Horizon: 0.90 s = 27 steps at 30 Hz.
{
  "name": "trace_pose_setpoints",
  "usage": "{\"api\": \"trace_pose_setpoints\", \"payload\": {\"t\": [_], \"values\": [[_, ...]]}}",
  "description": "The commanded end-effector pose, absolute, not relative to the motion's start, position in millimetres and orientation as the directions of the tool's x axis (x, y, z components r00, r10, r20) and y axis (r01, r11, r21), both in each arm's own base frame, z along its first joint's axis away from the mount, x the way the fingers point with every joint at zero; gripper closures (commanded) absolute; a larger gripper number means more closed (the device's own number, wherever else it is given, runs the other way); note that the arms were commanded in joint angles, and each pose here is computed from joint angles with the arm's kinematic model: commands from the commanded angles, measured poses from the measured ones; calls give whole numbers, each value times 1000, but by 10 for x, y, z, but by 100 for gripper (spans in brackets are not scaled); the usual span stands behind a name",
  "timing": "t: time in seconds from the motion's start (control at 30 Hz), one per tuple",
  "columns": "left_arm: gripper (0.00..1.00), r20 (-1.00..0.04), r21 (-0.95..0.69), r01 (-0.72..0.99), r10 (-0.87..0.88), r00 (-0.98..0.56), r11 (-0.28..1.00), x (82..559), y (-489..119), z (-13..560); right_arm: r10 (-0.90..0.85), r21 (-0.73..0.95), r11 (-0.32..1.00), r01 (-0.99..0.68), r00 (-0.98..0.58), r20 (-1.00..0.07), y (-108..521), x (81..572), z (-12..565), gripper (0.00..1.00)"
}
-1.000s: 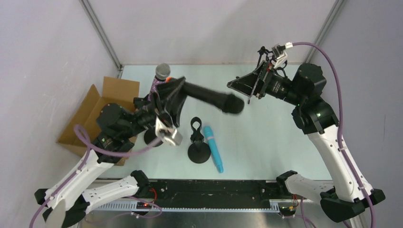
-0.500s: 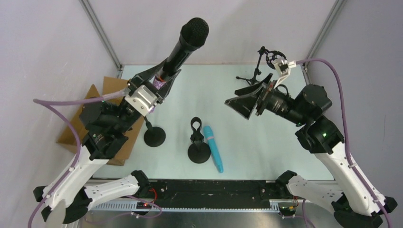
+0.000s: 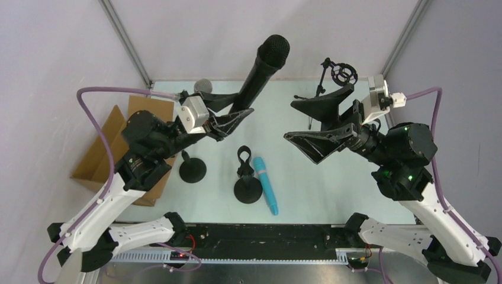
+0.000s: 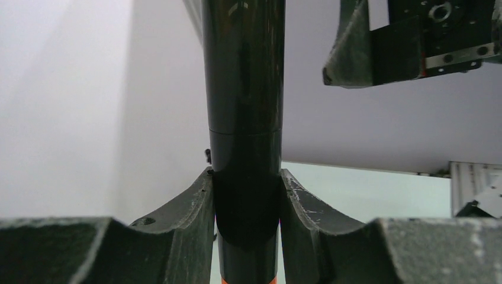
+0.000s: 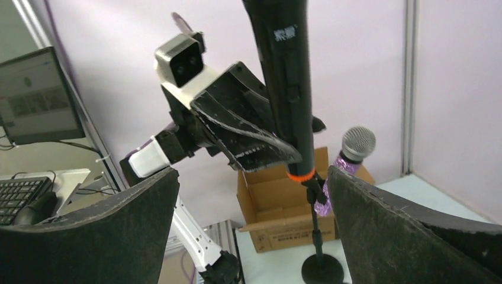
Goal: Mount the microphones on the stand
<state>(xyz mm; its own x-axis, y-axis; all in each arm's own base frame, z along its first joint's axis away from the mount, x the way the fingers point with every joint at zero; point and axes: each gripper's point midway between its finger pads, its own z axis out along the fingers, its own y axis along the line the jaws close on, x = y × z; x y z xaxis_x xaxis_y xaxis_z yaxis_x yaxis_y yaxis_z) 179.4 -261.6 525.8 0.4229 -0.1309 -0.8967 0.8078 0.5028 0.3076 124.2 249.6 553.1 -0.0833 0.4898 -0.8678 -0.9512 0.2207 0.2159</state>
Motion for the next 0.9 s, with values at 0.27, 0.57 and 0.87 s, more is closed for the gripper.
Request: {"api": "trace_pose_setpoints", "payload": {"t": [0.27, 0.57, 0.87], "values": [[100, -907, 264, 916, -246, 342, 301, 1365, -2762, 5315, 563, 10, 194, -981, 103, -820, 2688, 1139, 6065, 0], [100, -928, 237, 952, -246, 280, 192, 1194, -2825, 5208, 566, -79, 111, -991, 128, -814, 2852, 996, 6205, 1], [100, -927, 235, 956, -257, 275, 175, 1132, -2799, 5206, 565, -104, 86, -991, 135, -814, 2897, 963, 6235, 23]]}}
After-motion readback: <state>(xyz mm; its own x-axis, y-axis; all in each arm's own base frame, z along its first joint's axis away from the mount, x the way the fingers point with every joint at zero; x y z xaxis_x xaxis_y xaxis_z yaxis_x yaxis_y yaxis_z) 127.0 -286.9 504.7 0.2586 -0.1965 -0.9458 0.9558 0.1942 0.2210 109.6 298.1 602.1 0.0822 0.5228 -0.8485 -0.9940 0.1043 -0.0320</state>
